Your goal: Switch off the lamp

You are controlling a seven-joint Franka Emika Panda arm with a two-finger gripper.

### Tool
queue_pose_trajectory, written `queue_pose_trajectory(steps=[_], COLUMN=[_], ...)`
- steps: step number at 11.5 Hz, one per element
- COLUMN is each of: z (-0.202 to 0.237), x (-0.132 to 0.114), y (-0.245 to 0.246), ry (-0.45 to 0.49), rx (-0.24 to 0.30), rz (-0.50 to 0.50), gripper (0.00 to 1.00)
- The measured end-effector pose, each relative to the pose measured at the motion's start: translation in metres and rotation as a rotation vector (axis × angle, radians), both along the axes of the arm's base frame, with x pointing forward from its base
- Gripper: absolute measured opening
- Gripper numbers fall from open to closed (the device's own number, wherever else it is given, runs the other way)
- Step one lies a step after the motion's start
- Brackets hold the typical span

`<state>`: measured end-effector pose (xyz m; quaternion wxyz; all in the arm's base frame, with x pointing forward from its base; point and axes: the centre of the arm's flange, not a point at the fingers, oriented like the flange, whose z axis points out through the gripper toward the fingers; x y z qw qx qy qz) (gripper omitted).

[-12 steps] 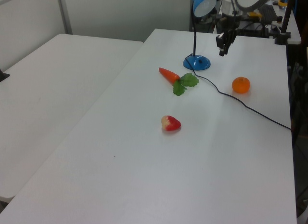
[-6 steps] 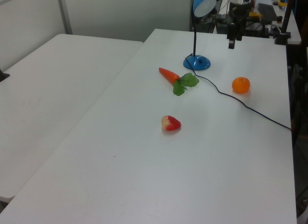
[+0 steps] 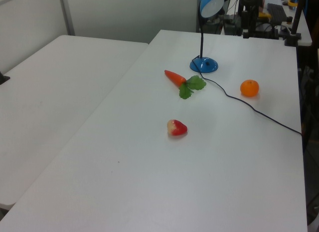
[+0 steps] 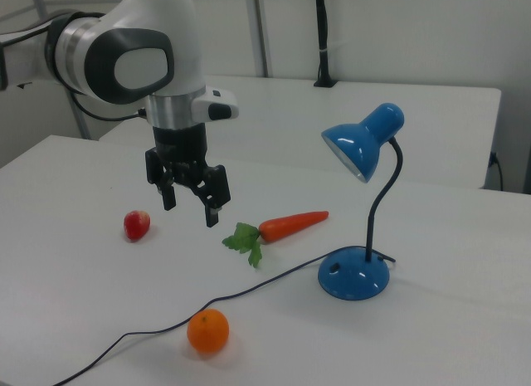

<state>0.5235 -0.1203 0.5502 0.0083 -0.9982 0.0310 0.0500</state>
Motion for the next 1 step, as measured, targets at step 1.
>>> queue_pose_trajectory(steps=[1], z=[-0.0007], x=[0.0003], y=[-0.0024], ry=[0.001], rx=[0.0], rz=[-0.004], gripper=[1.0])
